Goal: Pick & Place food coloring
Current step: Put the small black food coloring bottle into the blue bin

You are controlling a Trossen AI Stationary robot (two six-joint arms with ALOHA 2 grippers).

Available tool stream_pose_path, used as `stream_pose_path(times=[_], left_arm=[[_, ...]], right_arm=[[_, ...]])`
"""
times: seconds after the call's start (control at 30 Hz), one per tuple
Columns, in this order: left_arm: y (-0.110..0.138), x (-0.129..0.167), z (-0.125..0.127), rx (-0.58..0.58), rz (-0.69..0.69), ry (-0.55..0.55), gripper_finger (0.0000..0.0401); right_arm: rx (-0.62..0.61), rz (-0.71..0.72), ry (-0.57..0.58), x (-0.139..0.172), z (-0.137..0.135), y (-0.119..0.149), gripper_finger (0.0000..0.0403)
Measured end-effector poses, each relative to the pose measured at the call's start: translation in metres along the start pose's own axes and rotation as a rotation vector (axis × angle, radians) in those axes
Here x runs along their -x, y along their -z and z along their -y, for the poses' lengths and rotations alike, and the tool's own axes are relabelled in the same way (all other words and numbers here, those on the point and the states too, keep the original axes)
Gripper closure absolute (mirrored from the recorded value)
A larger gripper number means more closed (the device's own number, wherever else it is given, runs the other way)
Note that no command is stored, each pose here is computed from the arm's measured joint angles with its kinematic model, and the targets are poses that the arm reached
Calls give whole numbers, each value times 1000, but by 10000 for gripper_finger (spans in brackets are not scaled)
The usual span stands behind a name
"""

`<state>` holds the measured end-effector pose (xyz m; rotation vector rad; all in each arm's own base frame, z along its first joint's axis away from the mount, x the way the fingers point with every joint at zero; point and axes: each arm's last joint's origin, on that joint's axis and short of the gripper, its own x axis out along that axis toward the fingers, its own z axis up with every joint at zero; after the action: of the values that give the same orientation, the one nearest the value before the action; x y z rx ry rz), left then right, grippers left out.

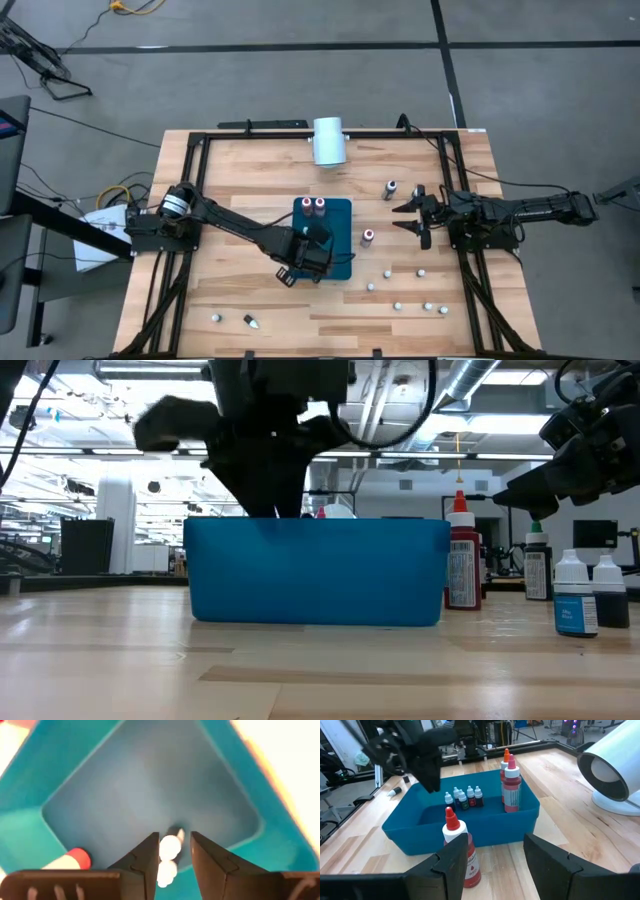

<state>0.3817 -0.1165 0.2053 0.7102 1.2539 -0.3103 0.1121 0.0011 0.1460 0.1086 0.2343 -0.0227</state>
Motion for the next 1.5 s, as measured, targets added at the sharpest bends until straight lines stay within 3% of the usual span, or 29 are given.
stream_pose_path(times=[0.3,0.8,1.5], left_arm=[[-19,23,27,-80,66,-1,298],[-22,64,51,-134,168,-11,298],[-17,71,85,-178,118,32,298]], right_arm=[[0,0,0,0,0,0,219],[0,0,0,0,0,0,219],[0,0,0,0,0,0,219]])
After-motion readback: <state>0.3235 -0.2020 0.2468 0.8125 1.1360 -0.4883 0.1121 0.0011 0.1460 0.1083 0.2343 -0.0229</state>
